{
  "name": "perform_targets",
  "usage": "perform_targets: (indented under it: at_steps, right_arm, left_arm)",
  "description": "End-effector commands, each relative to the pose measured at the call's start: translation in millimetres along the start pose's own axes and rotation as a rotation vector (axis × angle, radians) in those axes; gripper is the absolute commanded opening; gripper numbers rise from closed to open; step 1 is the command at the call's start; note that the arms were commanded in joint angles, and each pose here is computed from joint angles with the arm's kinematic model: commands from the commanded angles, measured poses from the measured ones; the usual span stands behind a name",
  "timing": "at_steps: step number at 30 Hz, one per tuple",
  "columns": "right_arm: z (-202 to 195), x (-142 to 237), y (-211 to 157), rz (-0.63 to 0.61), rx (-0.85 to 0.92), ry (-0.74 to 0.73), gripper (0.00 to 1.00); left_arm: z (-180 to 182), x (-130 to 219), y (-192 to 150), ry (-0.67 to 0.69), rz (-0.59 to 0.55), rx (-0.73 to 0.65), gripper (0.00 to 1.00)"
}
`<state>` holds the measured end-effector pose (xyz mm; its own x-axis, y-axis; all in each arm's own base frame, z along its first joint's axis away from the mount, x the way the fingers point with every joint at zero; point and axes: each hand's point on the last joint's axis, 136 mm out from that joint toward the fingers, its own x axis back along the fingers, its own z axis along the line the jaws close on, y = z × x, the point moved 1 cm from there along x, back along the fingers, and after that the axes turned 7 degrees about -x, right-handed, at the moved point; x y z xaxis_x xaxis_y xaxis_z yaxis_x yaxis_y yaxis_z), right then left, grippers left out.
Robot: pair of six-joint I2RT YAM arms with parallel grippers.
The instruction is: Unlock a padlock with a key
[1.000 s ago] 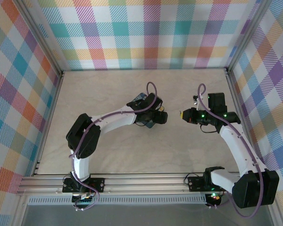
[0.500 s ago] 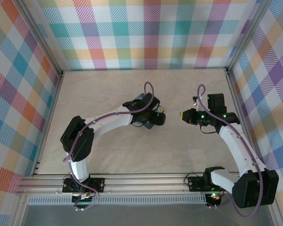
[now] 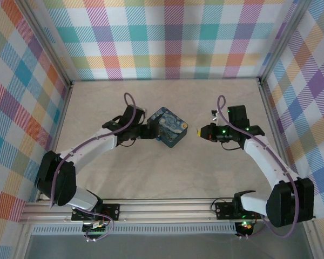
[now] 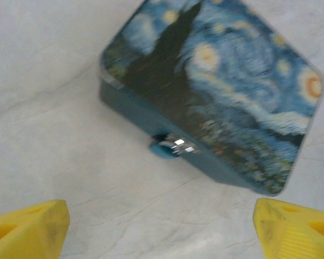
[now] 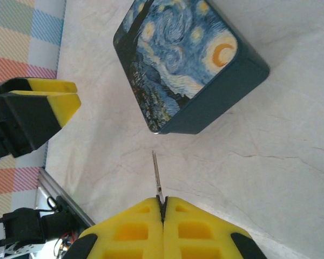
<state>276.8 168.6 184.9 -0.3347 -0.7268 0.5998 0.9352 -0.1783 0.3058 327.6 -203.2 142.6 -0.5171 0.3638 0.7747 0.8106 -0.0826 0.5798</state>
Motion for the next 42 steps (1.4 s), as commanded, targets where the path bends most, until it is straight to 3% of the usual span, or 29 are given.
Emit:
perform_targets:
  at_steps: [1,6,17,42]
  right_arm:
    - [13.5,-18.5,1.0,0.018,-0.003,0.071,0.01]
    - [23.2,-46.3,1.5,0.062,-0.001,0.092,0.01]
    - [32.7,-93.3,14.2,0.112,-0.040,0.119,0.01]
    - [6.8,-141.9,28.1,0.166,-0.108,0.044,0.00]
  left_arm:
    - [3.7,7.4,9.3,-0.109,-0.096,0.018,0.88]
    - [14.8,-2.0,1.8,-0.169,-0.123,0.020,0.86]
    - [3.7,-33.7,-7.4,-0.299,-0.104,-0.057,0.77]
    - [-7.8,-81.9,-13.7,-0.409,-0.014,-0.138,0.62]
